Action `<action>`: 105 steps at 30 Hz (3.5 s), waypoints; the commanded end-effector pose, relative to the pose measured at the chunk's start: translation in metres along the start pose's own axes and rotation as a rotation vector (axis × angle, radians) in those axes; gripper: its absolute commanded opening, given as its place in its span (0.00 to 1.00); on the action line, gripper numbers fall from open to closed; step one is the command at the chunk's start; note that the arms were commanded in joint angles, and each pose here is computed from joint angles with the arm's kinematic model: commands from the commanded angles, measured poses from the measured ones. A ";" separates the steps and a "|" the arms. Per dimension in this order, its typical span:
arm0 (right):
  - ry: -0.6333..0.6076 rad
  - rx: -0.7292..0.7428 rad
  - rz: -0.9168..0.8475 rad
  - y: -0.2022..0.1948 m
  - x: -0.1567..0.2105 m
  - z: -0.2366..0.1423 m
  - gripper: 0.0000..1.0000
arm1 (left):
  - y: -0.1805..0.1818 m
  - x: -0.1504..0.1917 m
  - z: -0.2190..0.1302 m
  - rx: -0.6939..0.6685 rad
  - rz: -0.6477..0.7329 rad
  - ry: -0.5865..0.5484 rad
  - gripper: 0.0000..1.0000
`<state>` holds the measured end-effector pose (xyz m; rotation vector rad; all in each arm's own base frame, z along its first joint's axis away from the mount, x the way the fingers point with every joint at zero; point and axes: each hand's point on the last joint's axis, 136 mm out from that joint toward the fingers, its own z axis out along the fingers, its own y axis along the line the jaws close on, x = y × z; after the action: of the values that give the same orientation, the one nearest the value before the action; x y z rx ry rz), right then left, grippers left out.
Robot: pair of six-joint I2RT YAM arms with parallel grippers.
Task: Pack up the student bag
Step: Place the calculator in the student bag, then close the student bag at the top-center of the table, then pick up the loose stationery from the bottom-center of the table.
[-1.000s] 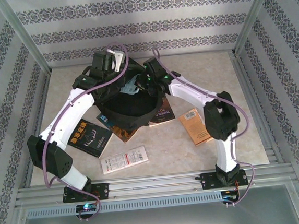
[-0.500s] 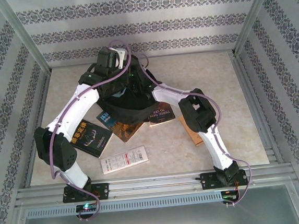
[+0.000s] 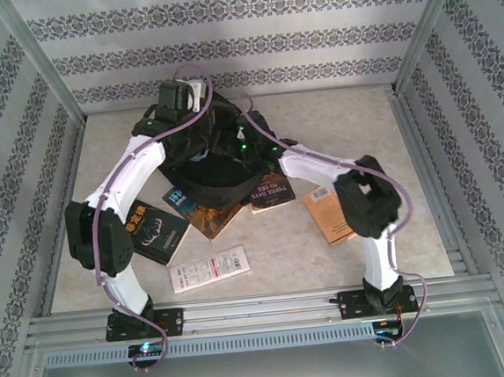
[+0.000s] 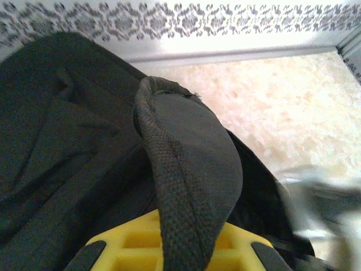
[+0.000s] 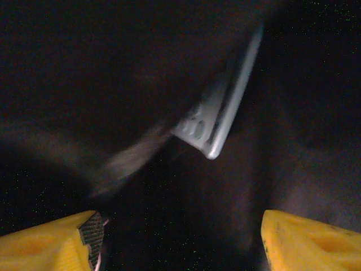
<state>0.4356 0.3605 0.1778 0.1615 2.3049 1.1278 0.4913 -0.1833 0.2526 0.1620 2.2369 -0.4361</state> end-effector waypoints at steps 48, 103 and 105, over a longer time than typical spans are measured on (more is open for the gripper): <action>0.763 0.108 -0.255 -0.079 0.258 -0.105 0.73 | 0.045 0.366 -0.169 -0.257 -0.703 0.603 0.74; 0.912 0.056 -0.053 -0.094 0.301 -0.095 0.46 | 0.046 0.419 -0.132 -0.226 -0.733 0.642 0.69; 0.951 -0.016 -0.020 -0.083 0.310 -0.089 0.44 | 0.044 0.418 -0.130 -0.214 -0.733 0.640 0.68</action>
<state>0.1594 0.3345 0.0274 -0.4592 3.0602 1.2137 0.1199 -0.0830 0.0114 -0.8507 2.9814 -0.3656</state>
